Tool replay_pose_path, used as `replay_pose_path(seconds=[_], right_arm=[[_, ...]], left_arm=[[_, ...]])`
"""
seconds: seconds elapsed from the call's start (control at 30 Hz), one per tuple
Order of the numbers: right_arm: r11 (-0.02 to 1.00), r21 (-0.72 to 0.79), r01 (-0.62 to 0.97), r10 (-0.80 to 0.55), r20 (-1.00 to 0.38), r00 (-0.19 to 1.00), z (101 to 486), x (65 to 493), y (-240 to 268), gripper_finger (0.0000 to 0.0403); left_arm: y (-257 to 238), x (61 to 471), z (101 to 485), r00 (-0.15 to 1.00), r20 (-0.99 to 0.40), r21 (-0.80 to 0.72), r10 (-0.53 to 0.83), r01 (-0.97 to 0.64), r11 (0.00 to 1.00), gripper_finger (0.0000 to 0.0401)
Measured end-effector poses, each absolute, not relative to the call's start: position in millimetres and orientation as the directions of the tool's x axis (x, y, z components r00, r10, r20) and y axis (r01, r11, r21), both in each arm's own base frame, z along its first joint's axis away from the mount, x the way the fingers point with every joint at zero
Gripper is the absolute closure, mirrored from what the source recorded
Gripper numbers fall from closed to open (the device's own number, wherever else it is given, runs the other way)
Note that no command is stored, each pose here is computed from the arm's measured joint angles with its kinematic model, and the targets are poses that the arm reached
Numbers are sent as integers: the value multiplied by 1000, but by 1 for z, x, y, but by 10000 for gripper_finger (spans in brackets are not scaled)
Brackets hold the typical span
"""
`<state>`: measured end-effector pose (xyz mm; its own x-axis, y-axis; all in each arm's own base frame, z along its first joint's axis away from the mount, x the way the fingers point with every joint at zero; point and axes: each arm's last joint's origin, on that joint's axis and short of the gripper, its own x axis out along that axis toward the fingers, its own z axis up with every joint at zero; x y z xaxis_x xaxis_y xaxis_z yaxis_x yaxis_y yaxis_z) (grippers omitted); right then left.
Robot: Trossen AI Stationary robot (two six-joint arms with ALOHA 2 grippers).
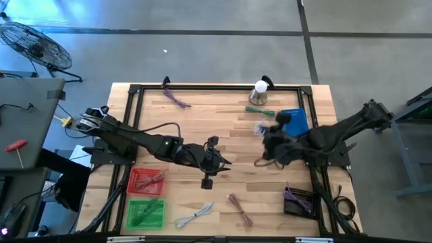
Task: Pick & Place USB Port
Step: Put the top light blue charger cable into the blue bin
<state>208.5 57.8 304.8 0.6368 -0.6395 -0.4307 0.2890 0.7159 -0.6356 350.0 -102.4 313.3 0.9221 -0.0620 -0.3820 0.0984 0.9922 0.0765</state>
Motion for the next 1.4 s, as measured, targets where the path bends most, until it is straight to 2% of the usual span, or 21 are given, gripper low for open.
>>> replay_pose_path(seconds=[0.23, 0.5, 0.7, 0.83, 1.0, 1.13, 1.4], right_arm=[[718, -469, 515, -694, -546, 470, 318, 159, 5, 402], [659, -261, 706, -664, -643, 382, 327, 112, -37, 403], [625, -222, 748, -611, -735, 293, 304, 106, -56, 403], [664, -118, 738, -489, -815, 310, 279, 108, -64, 403], [626, -129, 770, -455, -861, 226, 252, 103, -73, 403], [609, -85, 788, -417, -880, 227, 251, 100, -76, 403], [522, -94, 848, -317, -944, 90, 242, 91, -81, 402]], left_arm=[[-103, 349, 312, 914, -398, 67, -80, 116, 991, 316], [-101, 350, 313, 922, -387, 144, -19, 81, 986, 316], [-101, 350, 313, 921, -388, 140, -27, 88, 986, 316], [-101, 350, 312, 921, -389, 141, -27, 88, 986, 316], [-101, 349, 311, 913, -407, 146, -24, 91, 985, 316], [-101, 348, 309, 905, -425, 151, -22, 94, 984, 316], [-100, 347, 307, 899, -439, 153, -17, 93, 984, 316]])
